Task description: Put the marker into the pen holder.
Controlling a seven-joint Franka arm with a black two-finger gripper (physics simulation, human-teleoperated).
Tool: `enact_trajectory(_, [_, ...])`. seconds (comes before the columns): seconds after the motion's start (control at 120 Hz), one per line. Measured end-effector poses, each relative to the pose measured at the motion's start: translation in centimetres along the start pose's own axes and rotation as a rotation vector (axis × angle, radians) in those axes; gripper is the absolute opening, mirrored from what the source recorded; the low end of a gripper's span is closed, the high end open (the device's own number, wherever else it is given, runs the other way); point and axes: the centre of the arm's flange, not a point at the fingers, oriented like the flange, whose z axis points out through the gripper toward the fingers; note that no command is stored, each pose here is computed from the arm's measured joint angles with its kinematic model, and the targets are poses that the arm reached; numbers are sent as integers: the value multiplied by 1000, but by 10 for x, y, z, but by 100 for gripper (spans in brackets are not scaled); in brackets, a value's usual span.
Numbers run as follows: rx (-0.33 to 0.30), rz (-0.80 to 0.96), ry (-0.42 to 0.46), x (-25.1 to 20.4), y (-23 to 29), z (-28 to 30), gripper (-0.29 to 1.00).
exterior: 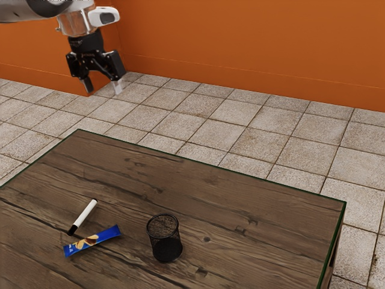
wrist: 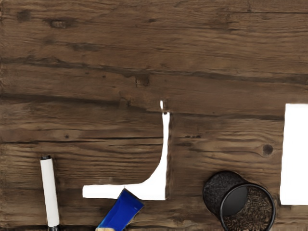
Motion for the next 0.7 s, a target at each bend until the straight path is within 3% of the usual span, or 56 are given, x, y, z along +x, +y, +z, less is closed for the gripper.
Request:
enact_trajectory(0.075, [14,-16,-45,-6,-9,27,70])
enact_trajectory(0.2, [26,-53,-236,-38,-31,165,70])
enact_trajectory(0.317, [38,-87,-309,-53,-54,263,70])
enact_trajectory(0.408, [52,-111,-313,-74,-74,317,70])
enact_trajectory(0.492, [74,-134,-267,-95,-97,348,68])
enact_trajectory(0.7, [116,-172,-100,-103,-142,357,32])
